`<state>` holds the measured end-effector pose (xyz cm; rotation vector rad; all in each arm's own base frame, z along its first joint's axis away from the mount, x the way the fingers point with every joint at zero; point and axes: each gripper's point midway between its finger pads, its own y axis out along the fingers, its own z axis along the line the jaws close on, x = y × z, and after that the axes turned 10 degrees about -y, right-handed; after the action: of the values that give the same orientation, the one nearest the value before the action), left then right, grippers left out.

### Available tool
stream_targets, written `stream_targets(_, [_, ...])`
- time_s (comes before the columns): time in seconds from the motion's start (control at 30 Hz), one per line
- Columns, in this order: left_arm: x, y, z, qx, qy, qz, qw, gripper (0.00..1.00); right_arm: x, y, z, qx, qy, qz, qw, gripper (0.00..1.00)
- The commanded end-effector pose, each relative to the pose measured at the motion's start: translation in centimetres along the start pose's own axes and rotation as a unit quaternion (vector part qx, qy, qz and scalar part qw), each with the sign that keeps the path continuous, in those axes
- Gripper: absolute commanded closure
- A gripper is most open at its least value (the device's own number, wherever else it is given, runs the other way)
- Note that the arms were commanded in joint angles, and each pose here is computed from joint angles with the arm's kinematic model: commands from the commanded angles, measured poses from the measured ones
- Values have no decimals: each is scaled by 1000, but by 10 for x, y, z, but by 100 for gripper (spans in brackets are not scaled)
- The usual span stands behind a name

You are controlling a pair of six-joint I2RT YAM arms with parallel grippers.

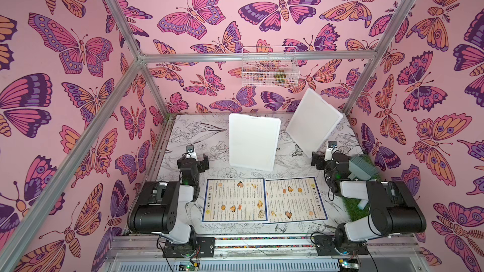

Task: Insert the menus into the narrow rack
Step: Adjust the narrow rack at the center of the board.

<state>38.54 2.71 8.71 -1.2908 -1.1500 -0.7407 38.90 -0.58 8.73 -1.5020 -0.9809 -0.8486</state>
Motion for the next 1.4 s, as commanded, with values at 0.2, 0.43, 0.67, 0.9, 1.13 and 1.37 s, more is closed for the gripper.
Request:
stream_targets(0.2, [4, -7, -3, -12, 3, -24, 1000, 1, 12, 2, -1, 3, -2, -21, 1000, 1])
stream_targets(0.43, [40, -54, -8, 46, 36, -85, 995, 1, 49, -22, 2, 32, -8, -16, 999, 1])
stream_targets(0.67, [72, -90, 4, 112, -82, -45, 989, 1, 96, -56, -1, 46, 98, -56, 993, 1])
stream_targets(0.9, [73, -134, -14, 22, -222, 23, 975, 1, 108, -70, -10, 29, 241, 3, 970, 1])
stream_targets(1.13, [57, -139, -55, -71, -218, 119, 966, 1, 116, -71, 48, 183, 251, 57, 949, 1])
stream_targets(1.37, [46, -123, -98, -148, -197, 181, 952, 1, 80, -100, 151, 286, 116, 115, 944, 0])
